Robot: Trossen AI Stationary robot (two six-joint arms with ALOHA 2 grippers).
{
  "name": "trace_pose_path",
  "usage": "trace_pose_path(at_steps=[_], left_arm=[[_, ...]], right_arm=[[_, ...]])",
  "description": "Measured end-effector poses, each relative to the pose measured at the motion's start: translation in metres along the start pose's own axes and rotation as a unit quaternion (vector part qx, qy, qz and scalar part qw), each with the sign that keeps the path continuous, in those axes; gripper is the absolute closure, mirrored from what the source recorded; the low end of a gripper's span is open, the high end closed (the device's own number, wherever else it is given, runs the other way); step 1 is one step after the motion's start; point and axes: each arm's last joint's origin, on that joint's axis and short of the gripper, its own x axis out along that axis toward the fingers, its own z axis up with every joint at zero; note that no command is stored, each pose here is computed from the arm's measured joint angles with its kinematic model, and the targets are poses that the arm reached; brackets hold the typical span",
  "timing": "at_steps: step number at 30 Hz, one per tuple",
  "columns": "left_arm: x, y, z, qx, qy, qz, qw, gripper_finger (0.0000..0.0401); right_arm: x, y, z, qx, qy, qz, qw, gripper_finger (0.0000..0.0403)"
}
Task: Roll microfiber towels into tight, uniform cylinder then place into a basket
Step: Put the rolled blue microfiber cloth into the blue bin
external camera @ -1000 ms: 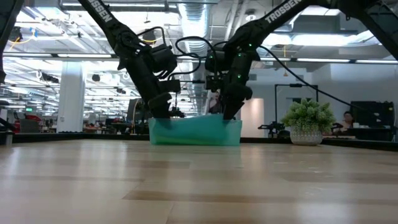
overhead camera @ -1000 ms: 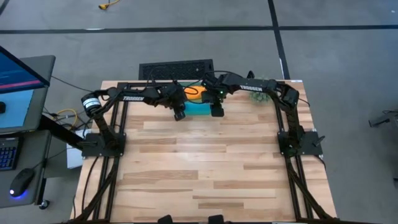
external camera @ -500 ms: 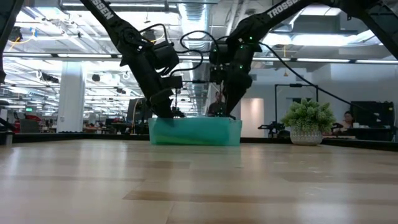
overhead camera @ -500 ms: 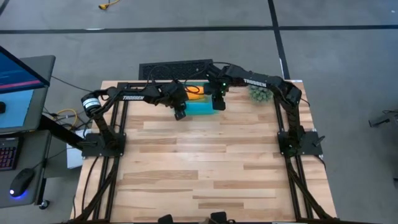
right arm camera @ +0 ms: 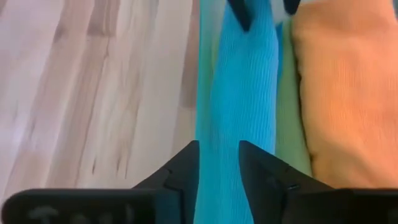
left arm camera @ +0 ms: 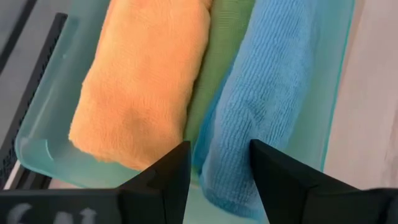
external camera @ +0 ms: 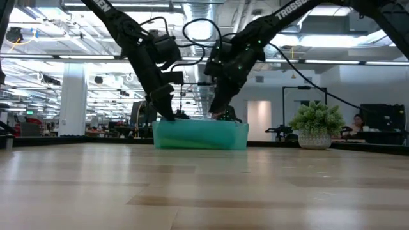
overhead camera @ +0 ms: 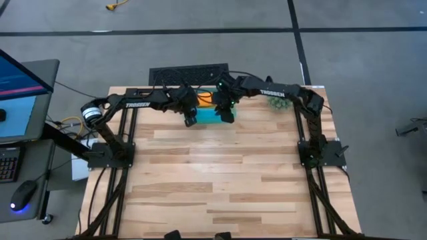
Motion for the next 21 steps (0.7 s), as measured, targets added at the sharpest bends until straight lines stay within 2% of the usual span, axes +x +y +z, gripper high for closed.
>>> trace_pose_path(at_steps=[12,21], left_arm=[[-0.006,0.0,-0.002,0.0,0.01,-0.002,1.0,0.0243],[-0.021,0.0,-0.001,0.009,0.004,0.007,1.0,0.0243]], right_arm=[[0.008,0.002,0.002,0.021,-0.004,-0.026,0.999,0.0322],[0.045,-0.002,-0.012,0.048,0.032,-0.013,0.998,0.0356]])
